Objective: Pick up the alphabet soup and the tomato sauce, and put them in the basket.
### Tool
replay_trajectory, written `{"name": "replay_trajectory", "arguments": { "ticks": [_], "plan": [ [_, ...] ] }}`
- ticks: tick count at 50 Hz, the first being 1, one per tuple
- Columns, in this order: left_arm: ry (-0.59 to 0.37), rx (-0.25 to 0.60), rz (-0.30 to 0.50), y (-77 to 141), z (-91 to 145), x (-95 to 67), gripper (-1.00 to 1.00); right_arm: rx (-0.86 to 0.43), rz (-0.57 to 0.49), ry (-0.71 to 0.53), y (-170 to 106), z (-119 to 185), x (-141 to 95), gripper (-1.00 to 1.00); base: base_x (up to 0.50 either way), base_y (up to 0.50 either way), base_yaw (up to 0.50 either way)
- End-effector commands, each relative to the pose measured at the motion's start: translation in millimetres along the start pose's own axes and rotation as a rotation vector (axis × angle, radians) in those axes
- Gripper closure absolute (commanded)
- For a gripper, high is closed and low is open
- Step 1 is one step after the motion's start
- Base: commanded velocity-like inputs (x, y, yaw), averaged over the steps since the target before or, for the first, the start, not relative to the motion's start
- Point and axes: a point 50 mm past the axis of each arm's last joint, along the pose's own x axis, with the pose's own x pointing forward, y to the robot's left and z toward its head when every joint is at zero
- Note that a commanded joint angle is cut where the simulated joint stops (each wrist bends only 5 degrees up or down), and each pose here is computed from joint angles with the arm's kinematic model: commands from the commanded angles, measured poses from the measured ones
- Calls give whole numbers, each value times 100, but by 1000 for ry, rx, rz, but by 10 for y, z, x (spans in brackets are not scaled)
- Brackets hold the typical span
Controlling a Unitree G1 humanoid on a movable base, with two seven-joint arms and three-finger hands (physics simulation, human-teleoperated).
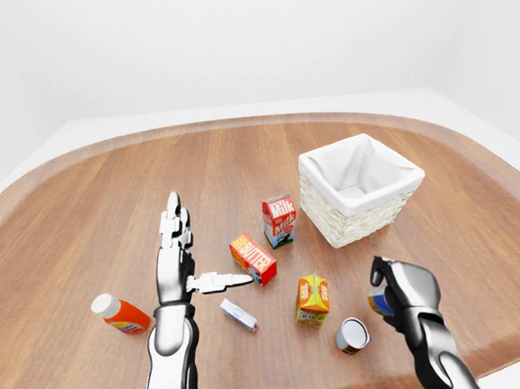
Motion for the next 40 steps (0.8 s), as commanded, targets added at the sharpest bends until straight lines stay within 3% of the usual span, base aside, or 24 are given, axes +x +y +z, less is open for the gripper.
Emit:
{"name": "replay_trajectory", "arguments": {
  "ticks": [1,14,21,29,36,40],
  "plan": [
    [-5,-3,1,3,12,-1,-100,18,-211,0,-380,23,-128,100,0,0,0],
    [-5,-3,1,3,11,-1,-100,67,-304,-29,-499,49,-239,100,0,0,0],
    [-5,-3,0,3,11,-1,-100,163,-404,-89,-626,65,-367,100,0,0,0],
    [-5,-3,1,3,11,-1,-100,209,-460,-30,-592,25,-567,100,0,0,0],
    [-5,-4,0,3,12,-1,-100,267,-571,70,-677,-97,-773,100,0,0,0],
    [-5,-4,1,3,11,-1,-100,268,-563,103,-644,-129,-811,100,0,0,0]
  ]
}}
